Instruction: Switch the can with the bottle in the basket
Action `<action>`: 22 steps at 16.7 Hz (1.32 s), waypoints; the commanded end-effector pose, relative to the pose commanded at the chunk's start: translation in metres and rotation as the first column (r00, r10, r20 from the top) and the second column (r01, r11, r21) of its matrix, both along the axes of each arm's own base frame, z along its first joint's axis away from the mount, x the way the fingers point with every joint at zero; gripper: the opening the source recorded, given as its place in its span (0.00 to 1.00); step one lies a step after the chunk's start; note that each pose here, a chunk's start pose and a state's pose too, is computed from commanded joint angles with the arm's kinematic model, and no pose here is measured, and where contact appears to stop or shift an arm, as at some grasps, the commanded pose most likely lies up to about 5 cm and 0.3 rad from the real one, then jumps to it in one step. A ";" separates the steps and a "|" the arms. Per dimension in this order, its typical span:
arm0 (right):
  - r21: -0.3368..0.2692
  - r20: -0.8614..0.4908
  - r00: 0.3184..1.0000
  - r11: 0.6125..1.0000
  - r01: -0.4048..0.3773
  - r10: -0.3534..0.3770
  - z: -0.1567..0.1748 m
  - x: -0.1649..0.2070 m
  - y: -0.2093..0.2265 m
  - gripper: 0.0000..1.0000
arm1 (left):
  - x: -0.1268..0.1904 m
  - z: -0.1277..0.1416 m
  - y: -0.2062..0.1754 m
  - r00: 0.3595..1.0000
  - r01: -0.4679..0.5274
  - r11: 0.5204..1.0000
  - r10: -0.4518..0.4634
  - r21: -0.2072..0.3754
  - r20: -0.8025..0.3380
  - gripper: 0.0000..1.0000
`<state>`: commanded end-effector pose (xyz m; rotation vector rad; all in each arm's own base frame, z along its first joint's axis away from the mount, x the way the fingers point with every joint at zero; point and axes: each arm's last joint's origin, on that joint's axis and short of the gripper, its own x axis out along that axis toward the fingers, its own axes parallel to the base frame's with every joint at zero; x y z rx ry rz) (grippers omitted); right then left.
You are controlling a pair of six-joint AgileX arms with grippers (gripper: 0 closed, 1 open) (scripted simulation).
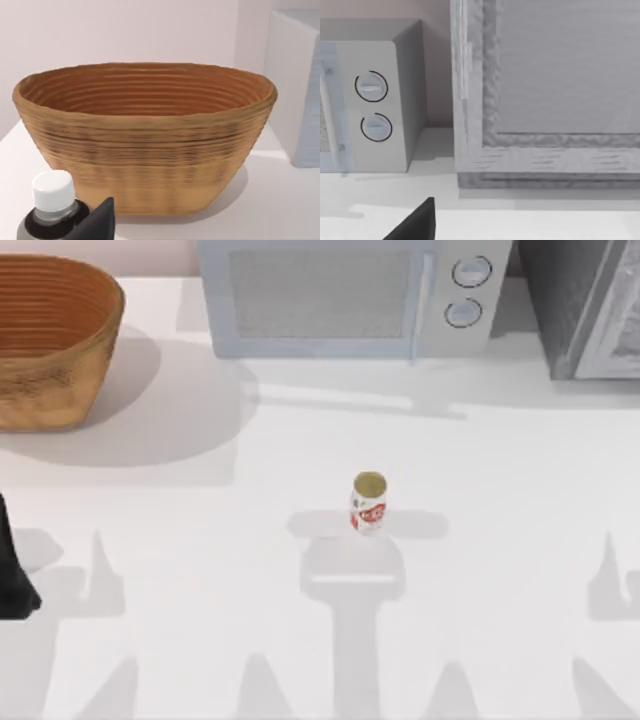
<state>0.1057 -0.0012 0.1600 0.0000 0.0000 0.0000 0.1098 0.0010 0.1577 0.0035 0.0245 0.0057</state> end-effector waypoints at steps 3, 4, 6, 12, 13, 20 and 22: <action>0.000 0.000 1.000 1.000 0.000 0.000 0.000 0.000 0.000 1.00 | 0.009 -0.002 0.006 0.999 -0.007 1.000 0.007 0.008 -0.032 1.00; 0.000 0.000 1.000 1.000 0.000 0.000 0.000 0.000 0.000 1.00 | 0.012 -0.002 0.008 0.999 -0.007 1.000 0.007 0.011 -0.041 1.00; 0.000 0.000 1.000 1.000 0.000 0.000 0.000 0.000 0.000 1.00 | 0.021 -0.002 0.014 0.998 -0.003 1.000 0.004 0.017 -0.057 1.00; 0.000 0.000 1.000 1.000 0.000 0.000 0.000 0.000 0.000 1.00 | 0.050 -0.012 0.042 0.995 0.018 0.999 -0.015 0.032 -0.095 1.00; 0.000 0.000 1.000 1.000 0.000 0.000 0.000 0.000 0.000 1.00 | 0.054 -0.016 0.048 0.995 0.020 0.999 -0.017 0.032 -0.102 1.00; 0.000 0.000 1.000 1.000 0.000 0.000 0.000 0.000 0.000 1.00 | 0.066 -0.054 0.085 0.988 0.027 1.000 -0.025 0.011 -0.155 1.00; 0.000 0.000 1.000 1.000 0.000 0.000 0.000 0.000 0.000 1.00 | 0.065 -0.063 0.091 0.986 0.026 1.000 -0.026 0.002 -0.167 1.00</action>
